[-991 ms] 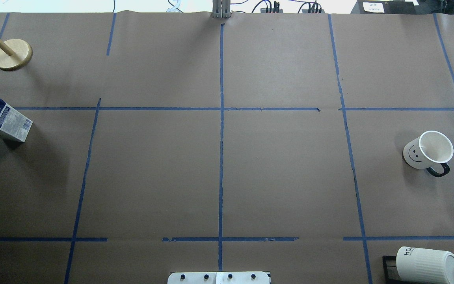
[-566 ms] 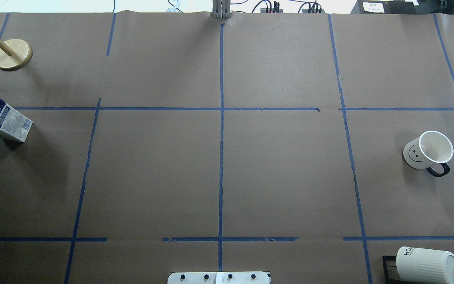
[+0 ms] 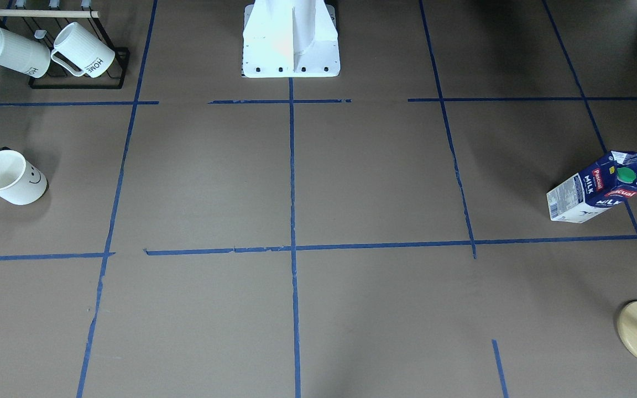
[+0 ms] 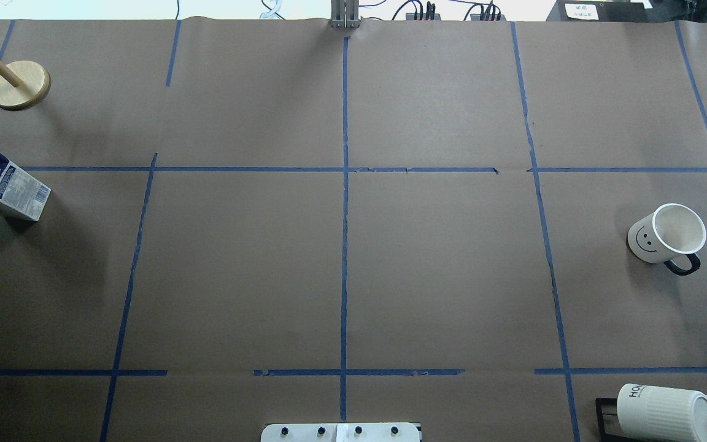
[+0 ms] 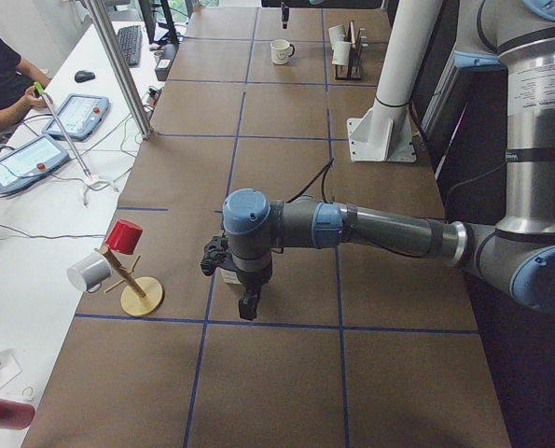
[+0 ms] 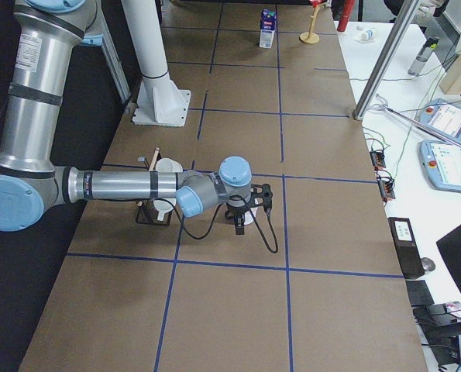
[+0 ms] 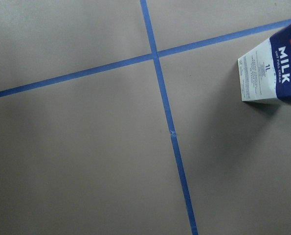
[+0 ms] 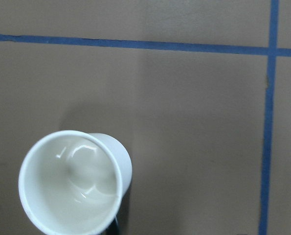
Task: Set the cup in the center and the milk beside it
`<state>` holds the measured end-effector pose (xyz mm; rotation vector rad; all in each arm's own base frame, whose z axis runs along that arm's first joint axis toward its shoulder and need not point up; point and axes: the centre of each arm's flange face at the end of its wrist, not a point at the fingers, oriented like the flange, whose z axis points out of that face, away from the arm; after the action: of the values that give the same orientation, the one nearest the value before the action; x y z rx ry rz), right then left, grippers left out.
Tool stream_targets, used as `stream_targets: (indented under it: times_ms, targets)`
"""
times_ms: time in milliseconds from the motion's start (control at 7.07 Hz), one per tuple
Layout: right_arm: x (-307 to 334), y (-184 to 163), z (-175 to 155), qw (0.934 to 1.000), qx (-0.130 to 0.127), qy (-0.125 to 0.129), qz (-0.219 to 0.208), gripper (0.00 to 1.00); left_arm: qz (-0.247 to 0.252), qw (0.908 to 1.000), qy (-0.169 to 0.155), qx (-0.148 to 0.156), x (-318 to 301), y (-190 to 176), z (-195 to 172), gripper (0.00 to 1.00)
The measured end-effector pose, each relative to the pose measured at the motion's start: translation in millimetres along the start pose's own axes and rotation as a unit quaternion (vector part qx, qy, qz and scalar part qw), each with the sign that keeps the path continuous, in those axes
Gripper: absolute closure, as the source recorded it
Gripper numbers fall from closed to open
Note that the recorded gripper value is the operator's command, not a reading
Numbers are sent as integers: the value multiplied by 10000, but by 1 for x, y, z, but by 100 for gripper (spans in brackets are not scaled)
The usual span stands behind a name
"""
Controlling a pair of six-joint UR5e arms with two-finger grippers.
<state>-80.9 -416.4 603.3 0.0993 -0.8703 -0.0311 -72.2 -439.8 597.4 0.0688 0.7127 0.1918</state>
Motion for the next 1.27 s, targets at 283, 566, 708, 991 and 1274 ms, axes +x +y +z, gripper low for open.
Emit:
stream_targets:
  times_ms: [283,566,708,991,1274]
  targets:
    - [-24,-18,29,10000,-22,-40,77,4,-82,10000,-5,18,1,-1,-1,0]
    - [-31,-20,50,9999,-153,26,48,53,-107,9999,-8,34,3,-1,-3,0]
    - [-36,-21,58,9998,-201,55,11,95,-119,9999,-10,36,3,-1,-3,0]
    - [-40,-23,66,9997,-230,106,-59,100,-157,9999,-7,45,3,-1,-4,0]
    - [-44,-24,64,9997,-204,90,-123,100,-231,9997,9,85,6,-5,-7,0]
